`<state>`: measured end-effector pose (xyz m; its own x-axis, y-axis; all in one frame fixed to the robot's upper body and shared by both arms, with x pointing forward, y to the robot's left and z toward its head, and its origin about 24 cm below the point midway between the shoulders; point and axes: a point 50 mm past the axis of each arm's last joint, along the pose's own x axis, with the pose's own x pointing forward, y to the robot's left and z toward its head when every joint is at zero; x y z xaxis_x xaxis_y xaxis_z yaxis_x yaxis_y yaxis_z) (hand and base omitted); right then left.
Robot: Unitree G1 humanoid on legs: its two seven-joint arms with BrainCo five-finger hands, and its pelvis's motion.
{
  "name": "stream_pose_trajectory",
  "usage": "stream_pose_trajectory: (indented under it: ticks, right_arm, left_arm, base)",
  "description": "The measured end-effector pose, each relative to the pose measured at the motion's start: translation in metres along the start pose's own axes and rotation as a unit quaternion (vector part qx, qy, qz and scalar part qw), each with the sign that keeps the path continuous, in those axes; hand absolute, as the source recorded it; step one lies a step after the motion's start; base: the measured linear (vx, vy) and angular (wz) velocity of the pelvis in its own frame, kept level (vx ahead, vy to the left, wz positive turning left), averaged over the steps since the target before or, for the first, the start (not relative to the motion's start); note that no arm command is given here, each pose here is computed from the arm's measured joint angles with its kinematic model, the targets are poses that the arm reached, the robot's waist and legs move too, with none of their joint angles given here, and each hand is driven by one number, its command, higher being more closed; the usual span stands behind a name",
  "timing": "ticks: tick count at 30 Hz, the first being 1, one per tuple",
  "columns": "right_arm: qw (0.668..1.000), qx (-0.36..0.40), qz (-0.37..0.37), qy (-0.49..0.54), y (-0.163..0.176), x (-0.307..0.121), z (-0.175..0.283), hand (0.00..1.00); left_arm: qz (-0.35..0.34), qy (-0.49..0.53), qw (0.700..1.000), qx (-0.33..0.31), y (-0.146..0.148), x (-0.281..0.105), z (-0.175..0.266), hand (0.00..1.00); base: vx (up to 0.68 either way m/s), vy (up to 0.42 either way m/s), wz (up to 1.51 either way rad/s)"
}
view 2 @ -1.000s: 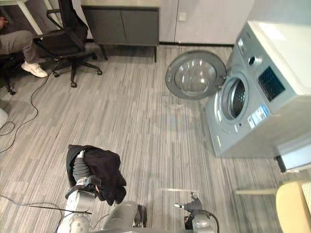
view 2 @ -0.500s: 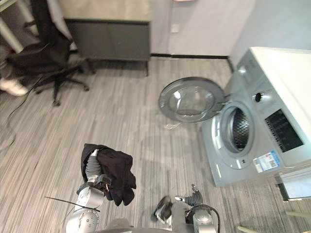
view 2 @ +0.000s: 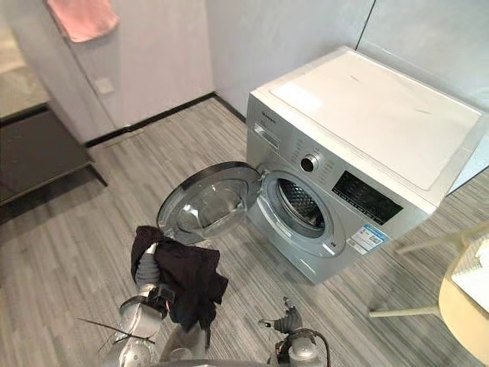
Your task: Pick up the laundry basket with both hands and put the clothes into the washing machine.
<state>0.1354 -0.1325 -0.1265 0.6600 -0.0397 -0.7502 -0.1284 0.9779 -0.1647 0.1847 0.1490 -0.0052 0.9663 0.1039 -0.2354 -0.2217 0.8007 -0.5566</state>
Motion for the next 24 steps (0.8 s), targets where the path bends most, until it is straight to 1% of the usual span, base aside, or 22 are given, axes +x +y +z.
stream_pose_trajectory:
  ticks: [3,5,8,10,15,19,21,24]
  right_arm:
    - [1.000,-0.007,0.023,0.000,0.007,0.000,-0.001,0.00]
    - [0.999,-0.013,0.032,0.008,0.010,0.003,-0.002,0.00]
    - [0.998,-0.034,0.038,0.022,0.010,0.009,-0.003,0.00]
    - [0.998,-0.042,0.030,0.024,0.003,0.013,-0.001,0.00]
    - [0.997,-0.068,0.014,0.026,-0.015,0.018,0.003,0.00]
    - [0.995,-0.091,-0.006,0.033,-0.038,0.020,0.000,0.00]
    - [0.994,-0.098,0.002,0.039,-0.034,0.018,-0.005,0.00]
    - [0.994,-0.101,0.004,0.045,-0.032,0.016,-0.010,0.00]
  left_arm:
    - [0.013,0.020,1.000,0.007,0.008,-0.006,-0.008,1.00]
    - [0.005,0.027,0.999,0.017,0.008,-0.005,-0.010,1.00]
    - [-0.010,0.058,0.997,0.042,0.008,0.004,-0.020,1.00]
    - [-0.018,0.081,0.995,0.055,0.007,0.010,-0.028,1.00]
    - [0.010,0.114,0.992,0.056,0.019,0.014,-0.042,1.00]
    - [0.026,0.106,0.994,0.028,0.013,0.014,-0.044,1.00]
    - [0.073,0.088,0.993,0.013,0.029,0.013,-0.037,1.00]
    - [0.108,0.066,0.992,0.010,0.043,0.014,-0.025,1.00]
  base:
    - [0.11,0.230,-1.32]
    - [0.05,0.097,-1.12]
    - [0.03,-0.073,-0.87]
    - [0.07,-0.162,-0.54]
    - [0.22,-0.324,-0.12]
    - [0.36,-0.464,-0.14]
    - [0.33,-0.416,-0.28]
    - [0.26,-0.257,-0.32]
